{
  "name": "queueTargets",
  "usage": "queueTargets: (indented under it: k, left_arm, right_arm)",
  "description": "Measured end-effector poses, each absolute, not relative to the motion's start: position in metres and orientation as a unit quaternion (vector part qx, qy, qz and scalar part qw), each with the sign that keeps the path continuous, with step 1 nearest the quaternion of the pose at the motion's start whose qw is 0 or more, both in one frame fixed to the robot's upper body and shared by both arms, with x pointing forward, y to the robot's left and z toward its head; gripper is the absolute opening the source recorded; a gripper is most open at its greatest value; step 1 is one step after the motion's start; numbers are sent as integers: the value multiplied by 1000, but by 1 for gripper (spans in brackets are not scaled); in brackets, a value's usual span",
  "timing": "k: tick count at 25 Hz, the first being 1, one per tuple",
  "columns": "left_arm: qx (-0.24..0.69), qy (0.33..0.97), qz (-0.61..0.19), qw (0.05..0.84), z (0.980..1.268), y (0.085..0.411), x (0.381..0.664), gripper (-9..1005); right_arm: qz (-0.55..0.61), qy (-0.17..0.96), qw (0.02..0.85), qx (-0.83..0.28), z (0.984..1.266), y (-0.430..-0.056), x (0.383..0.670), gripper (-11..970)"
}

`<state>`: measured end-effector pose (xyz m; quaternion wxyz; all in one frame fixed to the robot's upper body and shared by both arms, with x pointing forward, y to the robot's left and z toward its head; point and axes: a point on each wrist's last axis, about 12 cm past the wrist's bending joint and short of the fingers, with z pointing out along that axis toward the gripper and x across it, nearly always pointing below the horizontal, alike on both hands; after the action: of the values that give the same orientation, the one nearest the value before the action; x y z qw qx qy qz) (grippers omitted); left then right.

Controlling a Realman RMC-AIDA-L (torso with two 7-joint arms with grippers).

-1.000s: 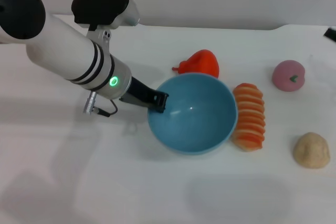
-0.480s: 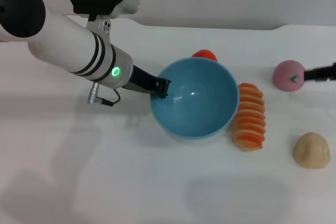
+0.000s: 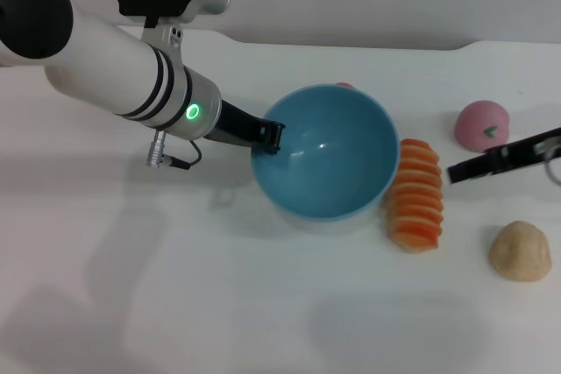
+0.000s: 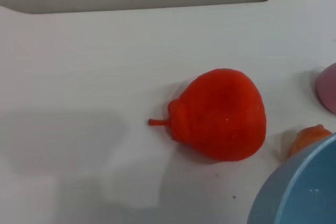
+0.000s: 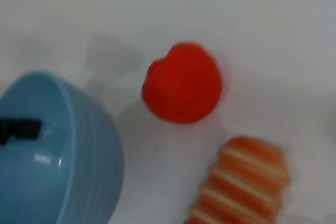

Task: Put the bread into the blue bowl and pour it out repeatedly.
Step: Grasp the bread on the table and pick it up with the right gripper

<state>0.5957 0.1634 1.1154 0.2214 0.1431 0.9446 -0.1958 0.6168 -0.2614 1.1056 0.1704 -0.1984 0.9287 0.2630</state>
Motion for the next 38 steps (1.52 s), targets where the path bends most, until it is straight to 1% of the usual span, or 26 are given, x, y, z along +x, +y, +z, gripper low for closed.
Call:
queueTargets:
  k: [5, 10, 18, 24, 28, 36, 38]
  left_arm:
    - [143, 943, -196, 227, 1117, 163, 597, -1]
    - [143, 943, -197, 228, 1117, 162, 598, -1]
    - [140, 942, -197, 233, 1118, 163, 600, -2]
    - [137, 942, -196, 236, 1118, 165, 602, -2]
    - [137, 941, -195, 238, 1118, 165, 603, -2]
    - [136, 941, -195, 242, 1119, 167, 604, -1]
    - [136, 941, -195, 242, 1119, 167, 604, -1]
  right_arm:
    - [253, 931, 169, -202, 1087, -239, 616, 401]
    - [244, 933, 167, -206, 1074, -224, 616, 401]
    - [226, 937, 163, -209, 1061, -215, 615, 402]
    - [208, 943, 178, -191, 1048, -209, 615, 401]
    - [206, 943, 180, -189, 1046, -208, 615, 401]
    - [201, 943, 185, -191, 1045, -211, 615, 301]
    - [198, 942, 189, -194, 1046, -214, 616, 259]
